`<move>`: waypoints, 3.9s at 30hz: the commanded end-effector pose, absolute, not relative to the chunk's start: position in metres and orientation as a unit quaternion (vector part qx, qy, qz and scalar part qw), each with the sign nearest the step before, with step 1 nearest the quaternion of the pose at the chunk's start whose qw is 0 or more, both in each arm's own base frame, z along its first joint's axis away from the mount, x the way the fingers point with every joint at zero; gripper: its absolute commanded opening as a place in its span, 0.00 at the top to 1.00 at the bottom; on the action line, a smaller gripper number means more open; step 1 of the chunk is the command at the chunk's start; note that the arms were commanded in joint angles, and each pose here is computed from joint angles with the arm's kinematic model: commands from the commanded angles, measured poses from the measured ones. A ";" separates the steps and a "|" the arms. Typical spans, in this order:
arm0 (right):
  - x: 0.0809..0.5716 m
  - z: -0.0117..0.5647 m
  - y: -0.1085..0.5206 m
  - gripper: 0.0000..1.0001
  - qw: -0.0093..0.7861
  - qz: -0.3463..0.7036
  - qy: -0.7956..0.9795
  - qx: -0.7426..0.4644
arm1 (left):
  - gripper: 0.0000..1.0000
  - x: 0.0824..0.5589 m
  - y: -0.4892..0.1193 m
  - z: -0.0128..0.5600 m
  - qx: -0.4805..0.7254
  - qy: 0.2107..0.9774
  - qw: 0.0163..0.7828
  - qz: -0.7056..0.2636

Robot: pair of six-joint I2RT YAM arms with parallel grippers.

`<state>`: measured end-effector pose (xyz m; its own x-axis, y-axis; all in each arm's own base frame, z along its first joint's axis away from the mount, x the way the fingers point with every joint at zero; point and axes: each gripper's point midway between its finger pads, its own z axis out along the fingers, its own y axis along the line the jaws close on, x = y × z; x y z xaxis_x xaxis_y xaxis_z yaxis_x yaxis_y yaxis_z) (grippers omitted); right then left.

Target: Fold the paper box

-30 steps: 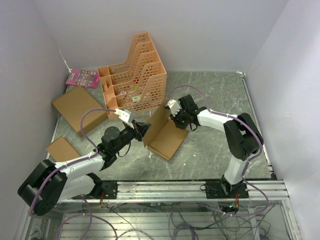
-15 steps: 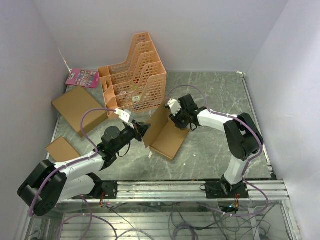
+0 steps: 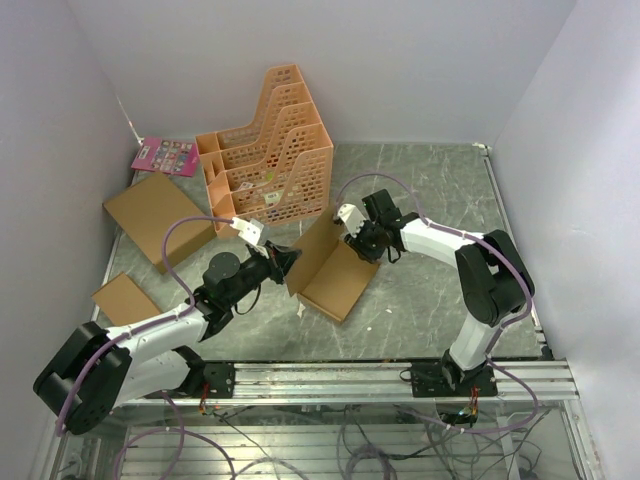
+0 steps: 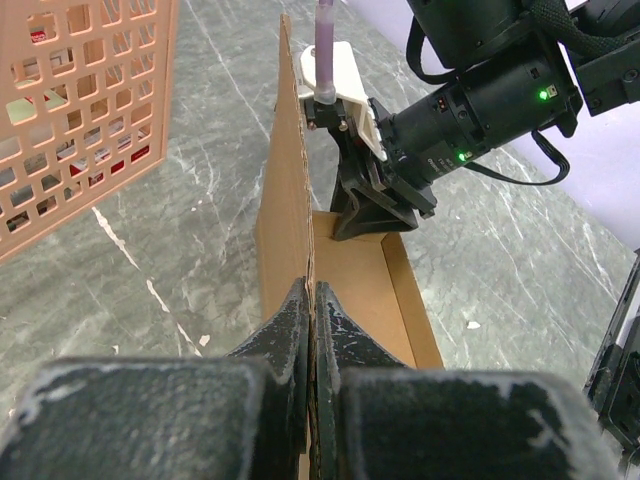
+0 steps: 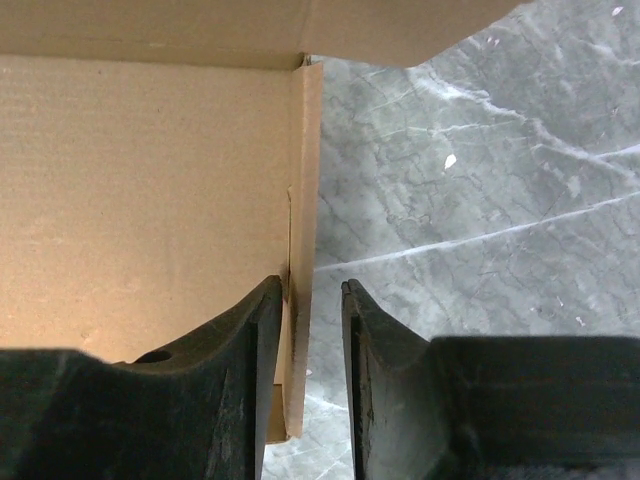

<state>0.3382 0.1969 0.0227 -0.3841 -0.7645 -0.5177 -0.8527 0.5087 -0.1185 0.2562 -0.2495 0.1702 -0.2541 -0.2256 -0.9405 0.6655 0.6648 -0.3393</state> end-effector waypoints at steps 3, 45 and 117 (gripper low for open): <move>0.333 0.020 0.191 0.83 0.251 0.075 0.818 -0.512 | 0.93 0.248 -0.259 0.178 0.183 0.686 0.583 -0.395; 0.352 0.045 0.203 0.59 0.315 0.123 0.829 -0.445 | 0.93 0.248 -0.264 0.185 0.222 0.676 0.586 -0.387; 0.305 0.148 0.157 1.00 0.478 0.302 0.607 -0.559 | 0.79 0.261 -0.290 0.213 0.405 0.607 0.598 -0.332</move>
<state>0.3043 0.1570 0.1433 0.0614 -0.3896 -0.9190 -0.9738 0.1786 -0.1408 0.2482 -0.2986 0.2022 0.0597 0.1490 -0.9870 0.9292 0.3531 0.1095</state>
